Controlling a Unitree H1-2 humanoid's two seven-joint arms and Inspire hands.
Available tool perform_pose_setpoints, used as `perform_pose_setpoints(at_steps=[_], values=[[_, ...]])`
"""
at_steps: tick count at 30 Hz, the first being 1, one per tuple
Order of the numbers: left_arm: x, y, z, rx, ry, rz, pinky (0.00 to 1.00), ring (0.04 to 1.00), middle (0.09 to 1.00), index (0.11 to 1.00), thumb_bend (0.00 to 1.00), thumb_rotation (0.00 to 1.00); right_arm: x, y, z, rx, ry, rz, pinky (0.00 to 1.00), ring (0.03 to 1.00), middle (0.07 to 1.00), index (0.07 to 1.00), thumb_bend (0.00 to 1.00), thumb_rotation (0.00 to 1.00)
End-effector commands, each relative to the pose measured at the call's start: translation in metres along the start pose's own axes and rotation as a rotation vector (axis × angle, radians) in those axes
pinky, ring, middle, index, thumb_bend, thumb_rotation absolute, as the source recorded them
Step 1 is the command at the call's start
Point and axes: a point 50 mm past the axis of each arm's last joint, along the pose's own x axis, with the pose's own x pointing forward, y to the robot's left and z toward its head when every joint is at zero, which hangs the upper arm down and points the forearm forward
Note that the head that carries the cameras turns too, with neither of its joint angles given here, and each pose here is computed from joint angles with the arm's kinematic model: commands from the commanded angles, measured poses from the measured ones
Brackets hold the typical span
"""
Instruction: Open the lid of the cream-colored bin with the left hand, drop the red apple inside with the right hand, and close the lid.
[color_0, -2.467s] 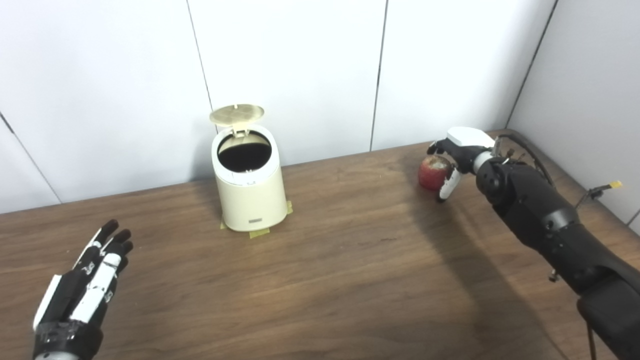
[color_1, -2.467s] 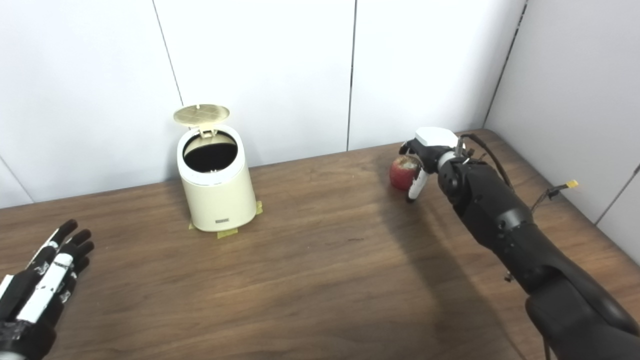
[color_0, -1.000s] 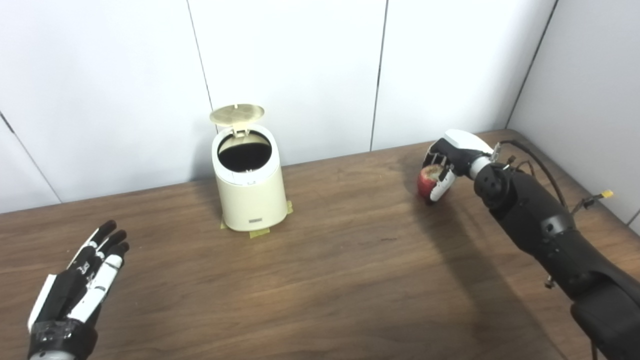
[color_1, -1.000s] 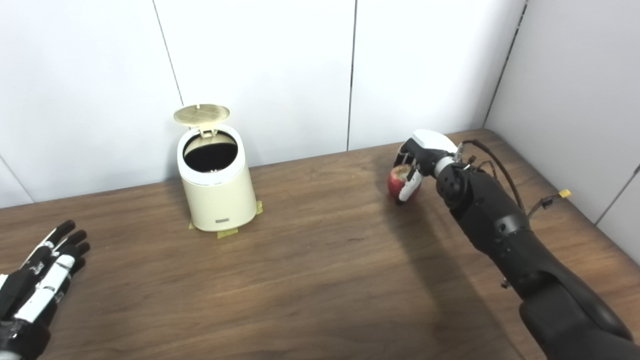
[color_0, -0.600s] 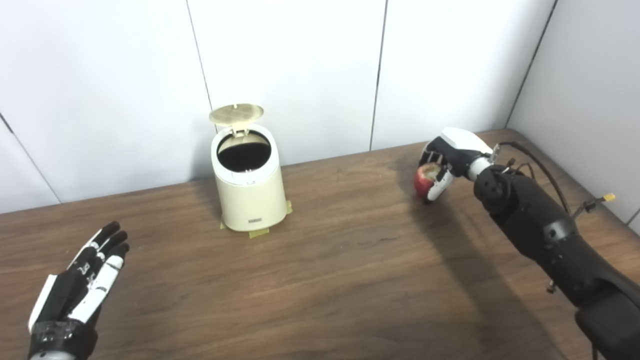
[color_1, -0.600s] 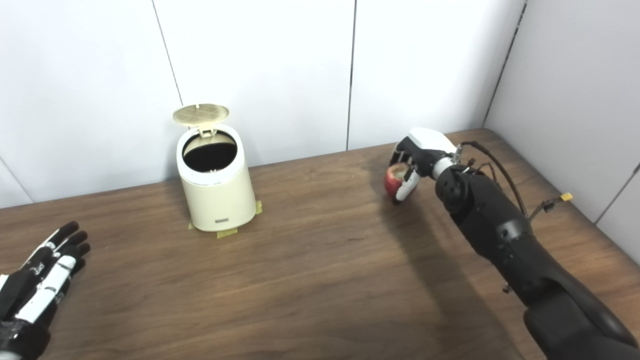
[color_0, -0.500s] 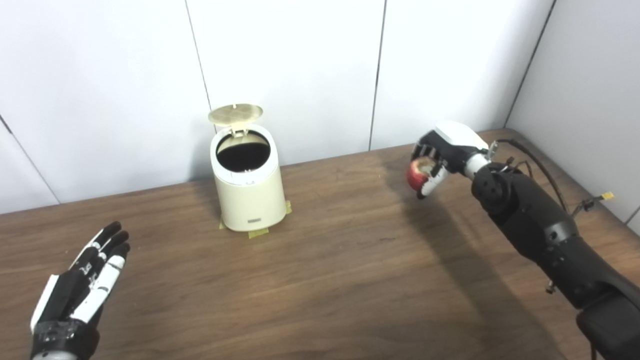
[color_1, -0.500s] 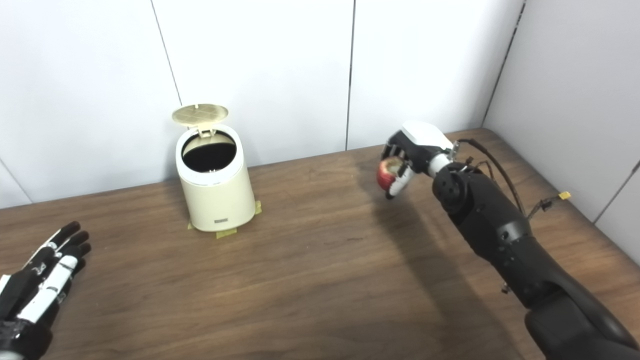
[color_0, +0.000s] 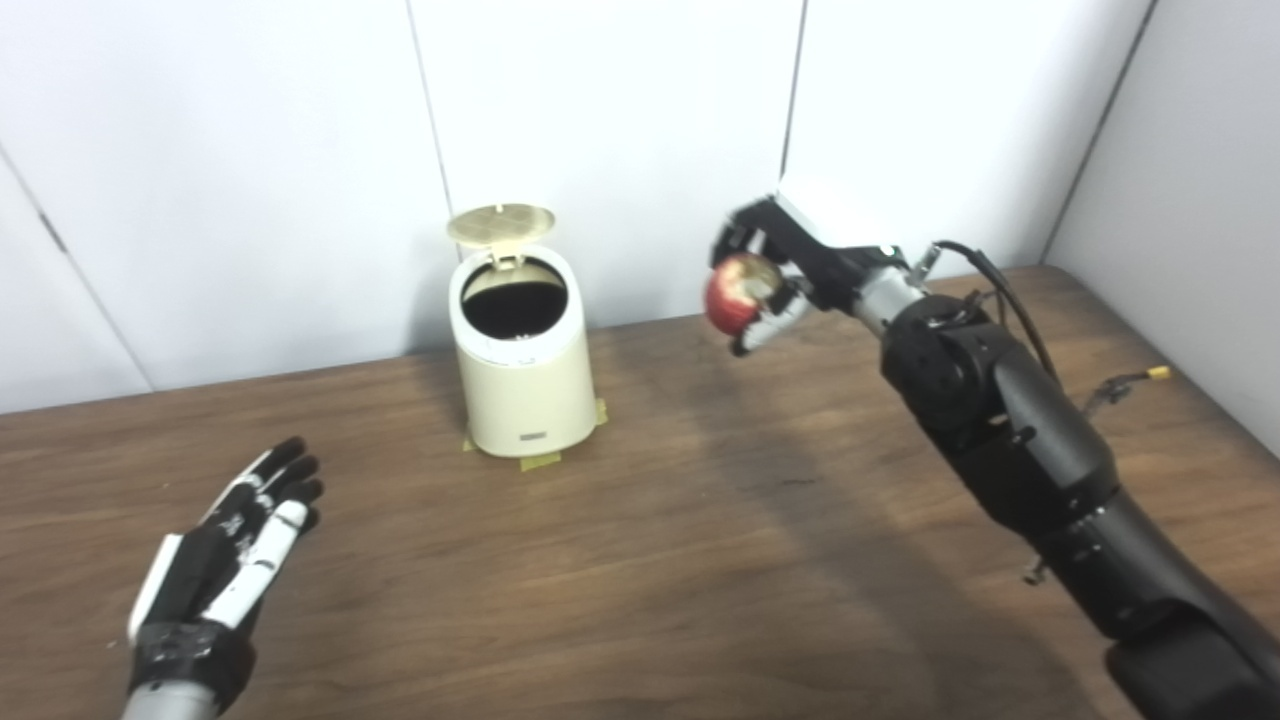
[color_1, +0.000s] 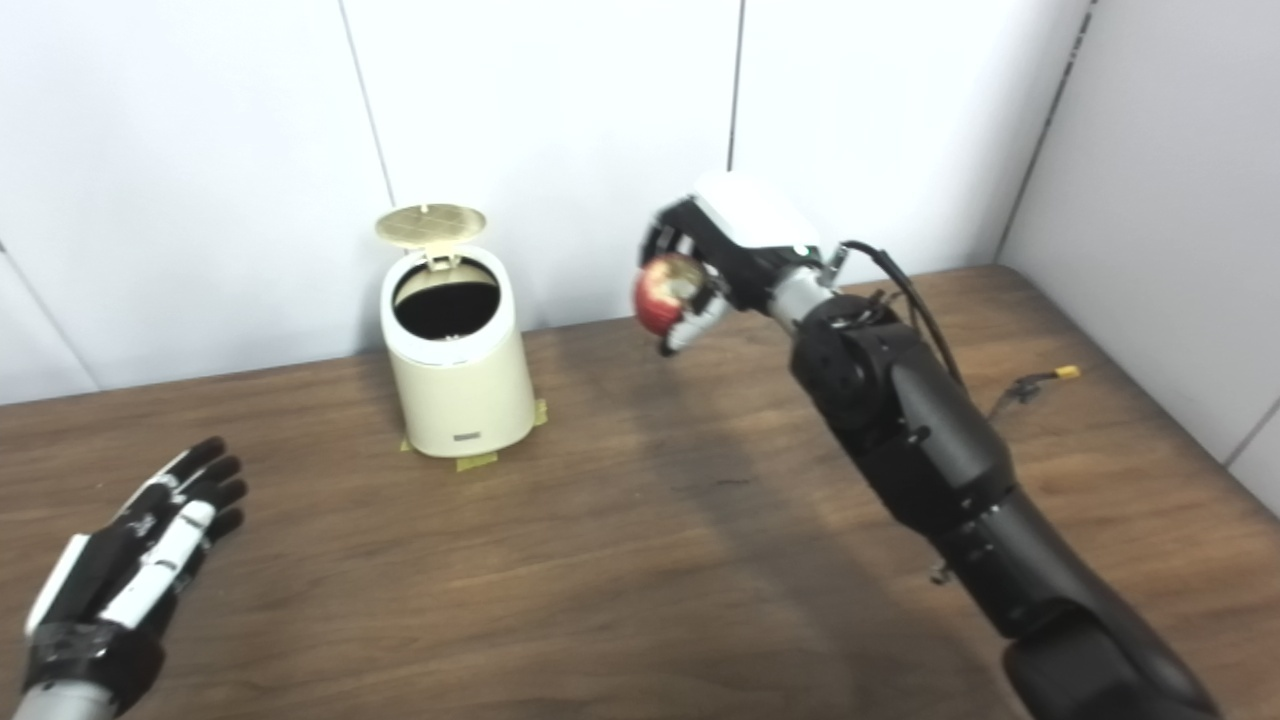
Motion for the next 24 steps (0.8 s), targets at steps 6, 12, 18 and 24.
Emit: perform_pose_setpoints(at_steps=[6,12,18,24], values=[[0.003,-0.018,0.005,-0.053,-0.065,0.024,0.86,0.885,0.886,0.863,0.44,0.43,0.032,-0.026,0.048,0.030,-0.152,-0.104,0.39,0.394,0.502,0.525,0.52,0.00],[0.003,-0.030,0.001,-0.071,-0.066,0.033,0.85,0.873,0.877,0.853,0.45,0.44,0.051,-0.019,0.065,0.083,-0.213,-0.121,0.39,0.389,0.506,0.528,0.51,0.00],[0.004,-0.037,0.001,-0.050,-0.086,0.017,0.85,0.878,0.880,0.854,0.45,0.48,0.071,-0.008,0.077,0.120,-0.241,-0.126,0.39,0.387,0.496,0.535,0.51,0.00],[0.005,-0.047,0.001,-0.039,-0.098,0.009,0.83,0.866,0.873,0.841,0.47,0.48,0.087,0.003,0.088,0.155,-0.247,-0.116,0.38,0.396,0.499,0.524,0.52,0.00]])
